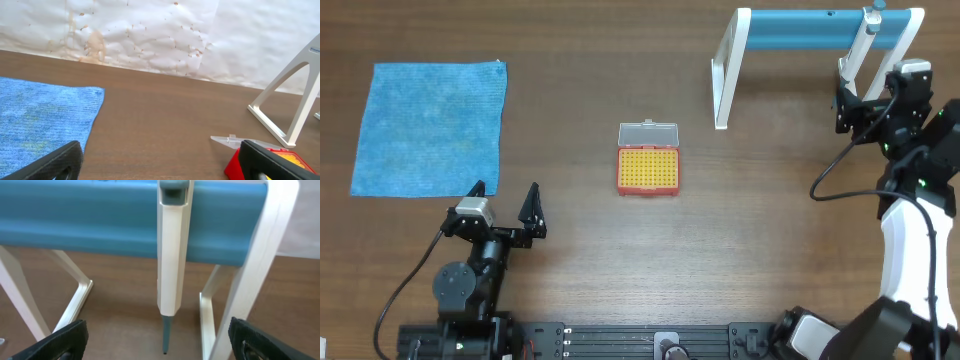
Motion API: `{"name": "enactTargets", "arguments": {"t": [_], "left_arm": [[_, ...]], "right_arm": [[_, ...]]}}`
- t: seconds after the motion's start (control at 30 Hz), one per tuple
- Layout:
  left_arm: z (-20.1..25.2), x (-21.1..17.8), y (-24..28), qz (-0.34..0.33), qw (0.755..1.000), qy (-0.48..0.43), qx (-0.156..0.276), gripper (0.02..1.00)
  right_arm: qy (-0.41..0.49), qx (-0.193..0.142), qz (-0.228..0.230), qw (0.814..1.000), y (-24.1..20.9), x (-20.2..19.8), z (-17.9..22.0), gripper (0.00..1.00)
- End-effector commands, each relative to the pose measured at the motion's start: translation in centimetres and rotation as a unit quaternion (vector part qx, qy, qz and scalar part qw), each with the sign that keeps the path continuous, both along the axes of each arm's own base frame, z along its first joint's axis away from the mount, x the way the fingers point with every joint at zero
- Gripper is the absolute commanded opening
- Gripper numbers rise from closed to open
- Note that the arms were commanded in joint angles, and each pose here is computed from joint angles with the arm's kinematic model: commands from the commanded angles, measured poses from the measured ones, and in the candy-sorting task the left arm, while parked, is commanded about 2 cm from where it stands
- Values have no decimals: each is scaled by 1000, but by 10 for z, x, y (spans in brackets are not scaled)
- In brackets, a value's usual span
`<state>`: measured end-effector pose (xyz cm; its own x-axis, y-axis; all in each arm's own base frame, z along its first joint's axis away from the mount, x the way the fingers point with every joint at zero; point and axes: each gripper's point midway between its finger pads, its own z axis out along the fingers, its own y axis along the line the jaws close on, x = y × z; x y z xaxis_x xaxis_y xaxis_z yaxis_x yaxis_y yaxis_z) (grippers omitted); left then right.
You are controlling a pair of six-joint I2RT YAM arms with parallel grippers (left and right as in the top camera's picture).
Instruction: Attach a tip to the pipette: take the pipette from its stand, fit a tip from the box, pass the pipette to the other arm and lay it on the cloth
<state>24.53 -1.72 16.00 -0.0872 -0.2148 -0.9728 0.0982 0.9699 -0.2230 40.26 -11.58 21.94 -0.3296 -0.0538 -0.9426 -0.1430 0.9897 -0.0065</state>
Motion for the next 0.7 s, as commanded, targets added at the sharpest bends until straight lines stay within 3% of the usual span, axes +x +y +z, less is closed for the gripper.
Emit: {"name": "enactTargets", "arguments": {"t": [0.03,0.2,0.5,0.7], "left_arm": [[-1,0,1,4,1000,2,-7,998],[-1,0,1,4,1000,2,-7,998],[-1,0,1,4,1000,2,-7,998],[-1,0,1,4,1000,2,-7,996]], "right_arm": [[-15,25,11,1000,2,20,-2,925],[-33,36,2,999,1,39,-8,923],[-50,21,-29,998,-4,60,-15,912],[-45,23,-28,998,-6,67,-21,829]]}}
